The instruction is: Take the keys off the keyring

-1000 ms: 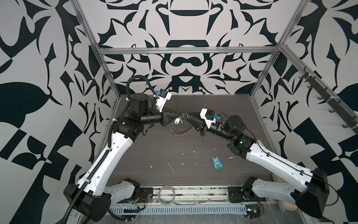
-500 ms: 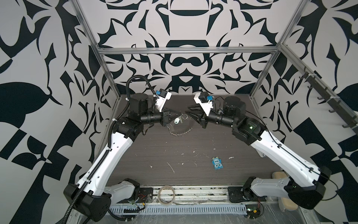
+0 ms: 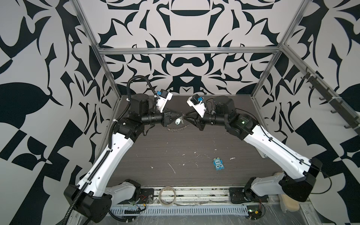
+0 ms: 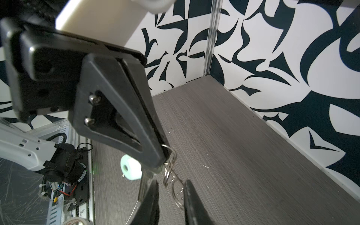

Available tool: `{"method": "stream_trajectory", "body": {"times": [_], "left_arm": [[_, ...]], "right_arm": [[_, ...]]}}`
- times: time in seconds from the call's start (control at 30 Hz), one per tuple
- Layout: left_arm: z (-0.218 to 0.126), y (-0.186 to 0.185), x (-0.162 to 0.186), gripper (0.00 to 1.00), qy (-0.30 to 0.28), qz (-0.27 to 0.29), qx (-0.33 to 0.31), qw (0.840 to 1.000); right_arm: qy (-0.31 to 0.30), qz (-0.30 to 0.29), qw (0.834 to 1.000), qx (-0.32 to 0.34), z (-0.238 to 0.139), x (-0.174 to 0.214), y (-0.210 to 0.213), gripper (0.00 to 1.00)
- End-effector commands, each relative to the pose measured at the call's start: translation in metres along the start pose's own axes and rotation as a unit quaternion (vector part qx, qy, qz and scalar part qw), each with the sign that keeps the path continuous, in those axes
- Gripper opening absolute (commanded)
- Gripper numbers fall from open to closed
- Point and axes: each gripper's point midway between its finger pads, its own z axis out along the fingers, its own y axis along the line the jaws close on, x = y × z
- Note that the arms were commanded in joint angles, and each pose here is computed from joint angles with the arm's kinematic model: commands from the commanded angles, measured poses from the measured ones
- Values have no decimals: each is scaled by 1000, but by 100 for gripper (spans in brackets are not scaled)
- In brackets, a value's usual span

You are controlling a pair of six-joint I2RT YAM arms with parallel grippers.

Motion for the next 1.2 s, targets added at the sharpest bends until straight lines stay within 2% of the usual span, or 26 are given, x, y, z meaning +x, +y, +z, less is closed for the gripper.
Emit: {"method": "stream_trajectory", "body": {"times": [0.0, 0.2, 0.43, 0.8, 1.17], "left_arm": [[-5, -11, -5, 0, -11, 17, 10, 1000], [-4, -11, -4, 0, -10, 17, 10, 1000], [-2, -12, -1, 0, -7, 17, 13, 1000], [-5, -13, 2, 0, -2, 21, 10, 1000], [2, -12, 8, 0, 26, 23, 11, 999]], "right_arm": [[-34, -10, 999, -5, -10, -26, 3, 25], [-30, -8, 999, -11, -5, -28, 3, 22], [-24, -6, 1000, -18, 1, -26, 3, 12], [-7, -26, 1000, 12, 1, -22, -10, 14], [21, -57, 998, 24, -5, -16, -12, 19]]}}
